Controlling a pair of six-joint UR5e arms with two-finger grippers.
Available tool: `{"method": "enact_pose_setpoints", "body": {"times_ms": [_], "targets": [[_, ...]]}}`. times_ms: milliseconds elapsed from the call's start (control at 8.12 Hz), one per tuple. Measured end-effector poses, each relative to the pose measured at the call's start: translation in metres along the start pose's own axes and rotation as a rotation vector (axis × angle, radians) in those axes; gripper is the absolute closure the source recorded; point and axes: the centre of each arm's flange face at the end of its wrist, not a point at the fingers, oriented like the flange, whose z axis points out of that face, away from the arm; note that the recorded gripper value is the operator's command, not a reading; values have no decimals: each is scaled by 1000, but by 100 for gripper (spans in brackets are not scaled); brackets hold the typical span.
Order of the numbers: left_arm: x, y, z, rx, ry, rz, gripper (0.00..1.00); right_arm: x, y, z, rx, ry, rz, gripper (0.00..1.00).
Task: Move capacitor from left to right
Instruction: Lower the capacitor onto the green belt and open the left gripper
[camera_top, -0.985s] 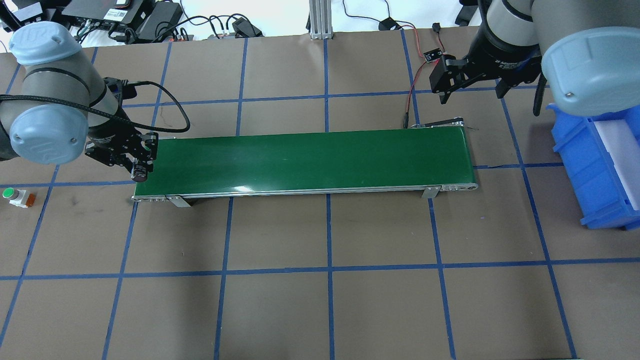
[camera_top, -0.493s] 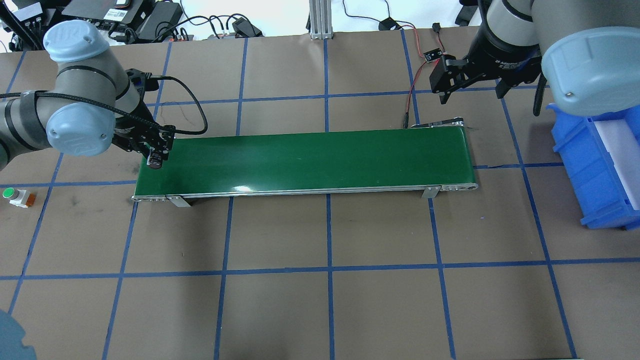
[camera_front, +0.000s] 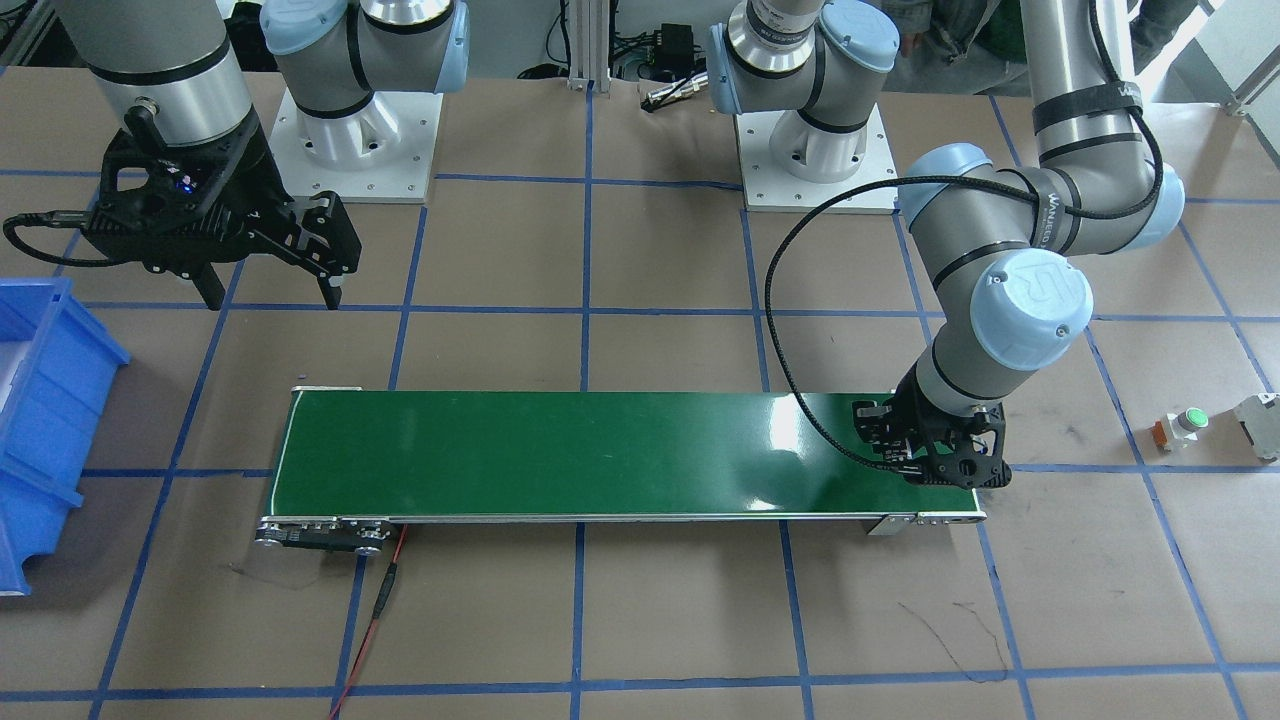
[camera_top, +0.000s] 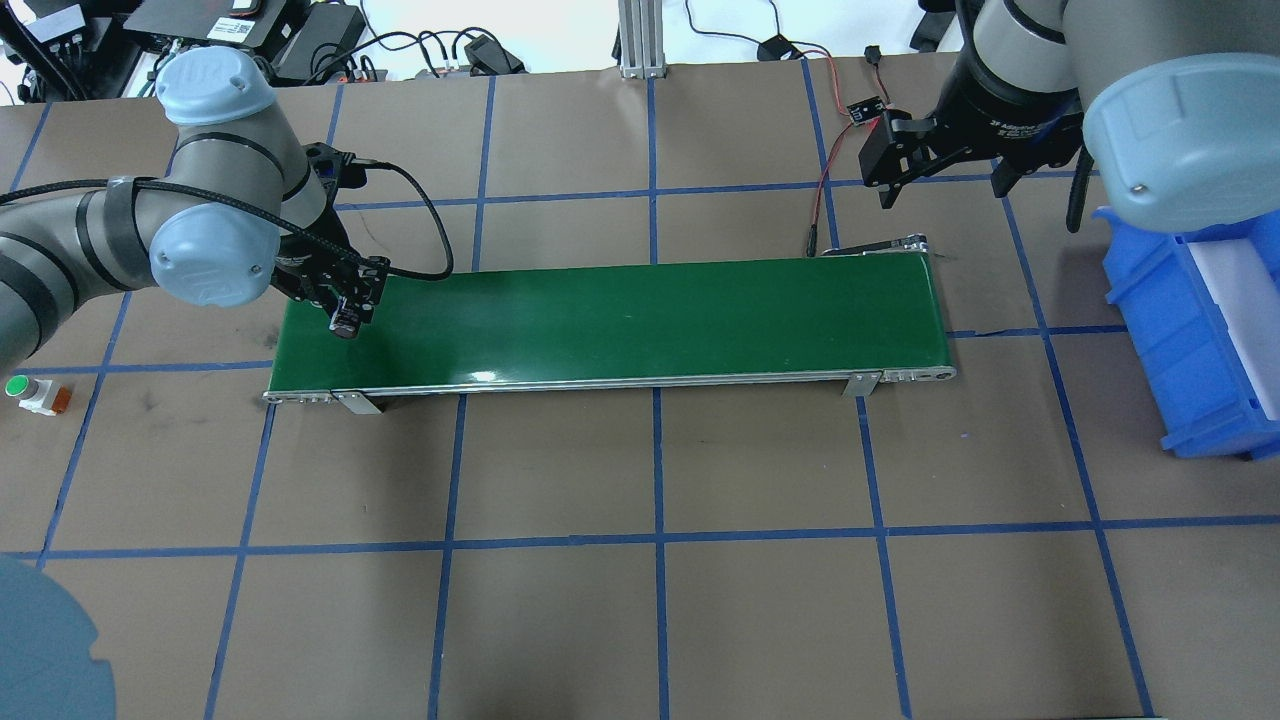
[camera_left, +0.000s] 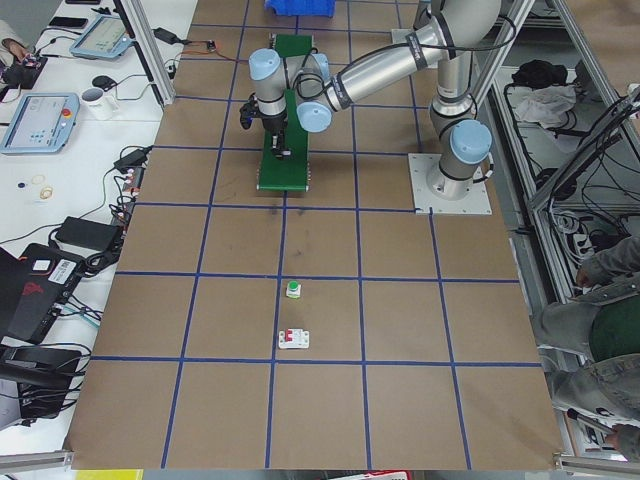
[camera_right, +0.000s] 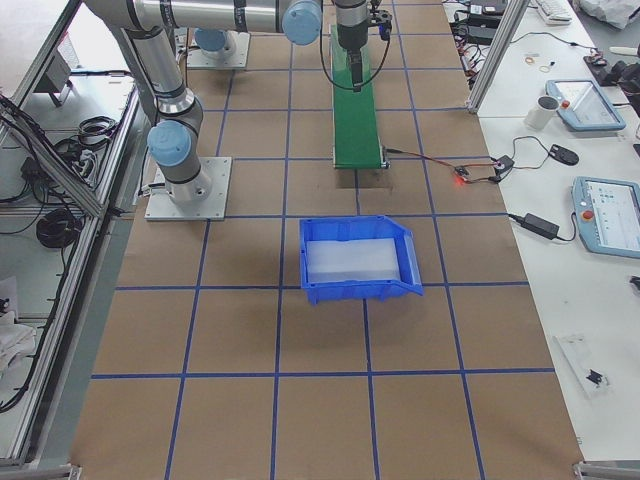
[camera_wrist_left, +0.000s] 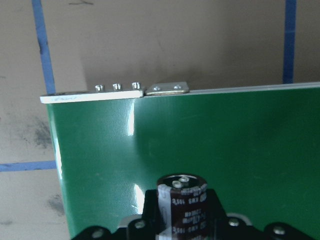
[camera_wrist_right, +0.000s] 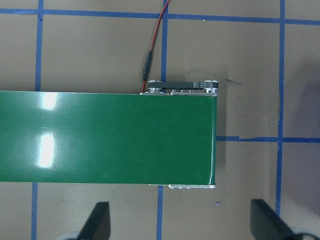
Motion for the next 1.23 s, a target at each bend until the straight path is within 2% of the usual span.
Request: {"method": "enact_pose_setpoints", "body": {"times_ms": [616,739,985,1232], "targets": [[10,-8,12,11,-4,20,100,0,1,1,-7,0,1,0],[11,-9,14,13,-4,20,88,0,1,1,-8,-1,2,0],[11,-10,15,15,-4,20,54,0,1,2,-12,-2,2,0],[11,-12,17,21,-2,20,0,0,1,2,-13,-2,2,0]]}}
